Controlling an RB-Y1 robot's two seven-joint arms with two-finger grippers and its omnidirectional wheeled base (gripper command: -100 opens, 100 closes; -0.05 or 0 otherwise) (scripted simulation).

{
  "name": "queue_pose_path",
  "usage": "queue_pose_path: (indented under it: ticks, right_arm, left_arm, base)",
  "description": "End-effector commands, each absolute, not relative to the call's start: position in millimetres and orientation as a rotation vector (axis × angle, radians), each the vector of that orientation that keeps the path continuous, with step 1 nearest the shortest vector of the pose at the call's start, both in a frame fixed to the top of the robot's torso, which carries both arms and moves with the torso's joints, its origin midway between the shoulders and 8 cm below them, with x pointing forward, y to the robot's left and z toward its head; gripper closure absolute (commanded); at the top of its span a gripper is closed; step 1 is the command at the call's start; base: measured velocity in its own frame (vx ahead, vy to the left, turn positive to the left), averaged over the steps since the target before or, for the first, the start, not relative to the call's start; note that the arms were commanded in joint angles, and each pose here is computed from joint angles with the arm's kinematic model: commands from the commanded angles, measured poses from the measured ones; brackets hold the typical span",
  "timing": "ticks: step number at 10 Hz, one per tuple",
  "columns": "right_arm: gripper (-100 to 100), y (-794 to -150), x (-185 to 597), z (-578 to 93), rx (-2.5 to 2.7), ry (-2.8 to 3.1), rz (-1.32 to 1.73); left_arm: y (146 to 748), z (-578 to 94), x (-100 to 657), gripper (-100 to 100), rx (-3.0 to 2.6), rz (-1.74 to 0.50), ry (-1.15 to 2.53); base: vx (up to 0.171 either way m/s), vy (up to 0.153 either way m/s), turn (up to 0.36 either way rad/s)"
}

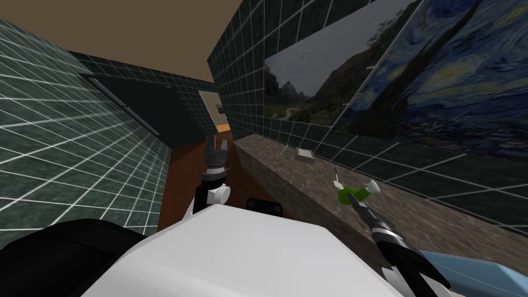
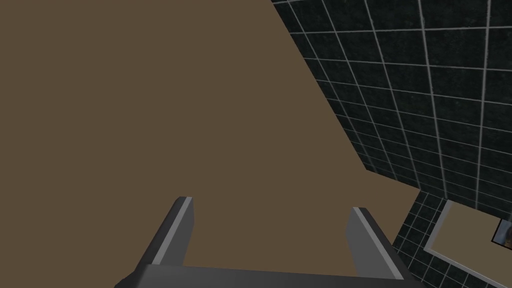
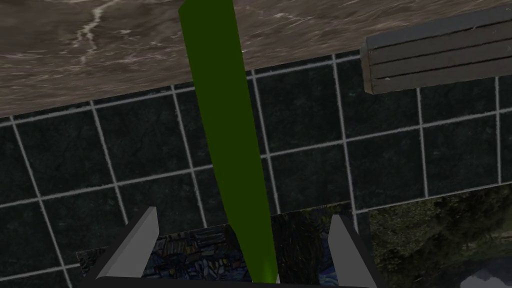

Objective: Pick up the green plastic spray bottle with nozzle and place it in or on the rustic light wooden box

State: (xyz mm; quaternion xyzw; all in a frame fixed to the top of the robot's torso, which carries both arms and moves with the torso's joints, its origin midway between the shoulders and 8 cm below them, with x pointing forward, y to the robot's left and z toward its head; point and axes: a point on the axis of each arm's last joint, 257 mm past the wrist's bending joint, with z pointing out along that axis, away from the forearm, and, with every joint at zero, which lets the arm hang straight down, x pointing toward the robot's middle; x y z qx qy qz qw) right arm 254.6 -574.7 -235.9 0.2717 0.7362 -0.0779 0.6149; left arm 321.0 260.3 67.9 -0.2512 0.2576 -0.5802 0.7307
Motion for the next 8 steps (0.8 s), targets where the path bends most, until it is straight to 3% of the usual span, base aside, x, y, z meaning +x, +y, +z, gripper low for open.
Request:
queue_pose_path:
  ticks: [1, 5, 6, 7, 8]
  right_arm:
    - [-100, -595, 245, -239, 0.602, 1.726, -0.256]
    - [-100, -626, 231, -230, 0.542, 1.775, -0.396]
    - [0, -627, 230, -230, 0.54, 1.777, -0.404]
    - [-100, -627, 230, -230, 0.54, 1.777, -0.403]
    - [100, -627, 230, -230, 0.54, 1.777, -0.403]
  left_arm:
    - [260, 68, 321, 0, -0.553, -1.277, 0.567]
    - [260, 68, 321, 0, -0.553, -1.277, 0.567]
    - [260, 68, 321, 0, -0.553, -1.277, 0.567]
    - [260, 68, 321, 0, -0.553, -1.277, 0.567]
    - [260, 68, 321, 0, -0.553, -1.277, 0.567]
  base:
    - [0.055, 0.088, 0.051]
    - [0.053, 0.088, 0.036]
    - [0.005, 0.009, -0.002]
    - [0.0, 0.0, 0.0]
    - [0.0, 0.0, 0.0]
